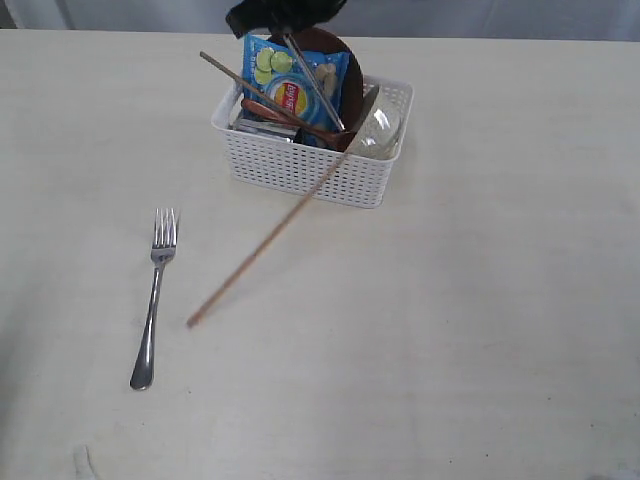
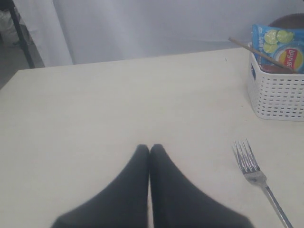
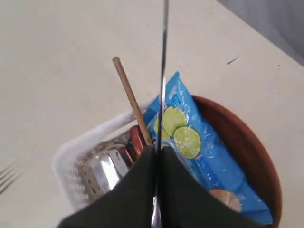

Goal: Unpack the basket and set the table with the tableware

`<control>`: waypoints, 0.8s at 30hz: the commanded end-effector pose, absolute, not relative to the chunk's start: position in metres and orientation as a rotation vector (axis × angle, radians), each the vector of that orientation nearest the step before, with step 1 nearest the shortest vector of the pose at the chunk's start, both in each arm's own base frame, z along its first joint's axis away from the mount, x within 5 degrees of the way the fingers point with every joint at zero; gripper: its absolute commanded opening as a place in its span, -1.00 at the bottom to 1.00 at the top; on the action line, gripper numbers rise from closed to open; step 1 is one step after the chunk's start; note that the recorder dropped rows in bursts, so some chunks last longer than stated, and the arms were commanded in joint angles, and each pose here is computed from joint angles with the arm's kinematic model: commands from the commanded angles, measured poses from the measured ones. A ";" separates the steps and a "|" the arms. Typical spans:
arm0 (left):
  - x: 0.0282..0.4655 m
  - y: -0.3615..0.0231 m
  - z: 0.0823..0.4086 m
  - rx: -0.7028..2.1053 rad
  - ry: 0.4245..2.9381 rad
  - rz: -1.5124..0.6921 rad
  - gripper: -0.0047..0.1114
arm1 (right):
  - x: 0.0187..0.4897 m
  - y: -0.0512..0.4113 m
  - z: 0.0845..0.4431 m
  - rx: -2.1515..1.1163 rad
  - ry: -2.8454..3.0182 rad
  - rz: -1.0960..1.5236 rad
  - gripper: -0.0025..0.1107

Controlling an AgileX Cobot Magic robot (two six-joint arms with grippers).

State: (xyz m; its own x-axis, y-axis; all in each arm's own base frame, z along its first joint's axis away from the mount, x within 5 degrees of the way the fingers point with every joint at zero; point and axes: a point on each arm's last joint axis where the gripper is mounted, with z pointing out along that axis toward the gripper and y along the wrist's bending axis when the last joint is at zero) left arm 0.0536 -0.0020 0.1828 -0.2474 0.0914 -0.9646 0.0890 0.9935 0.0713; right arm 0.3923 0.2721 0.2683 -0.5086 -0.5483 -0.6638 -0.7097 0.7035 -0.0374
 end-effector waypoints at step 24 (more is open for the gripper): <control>0.054 -0.002 0.182 0.135 1.822 -0.001 -0.92 | 0.384 0.234 0.326 -0.869 2.200 0.272 -0.96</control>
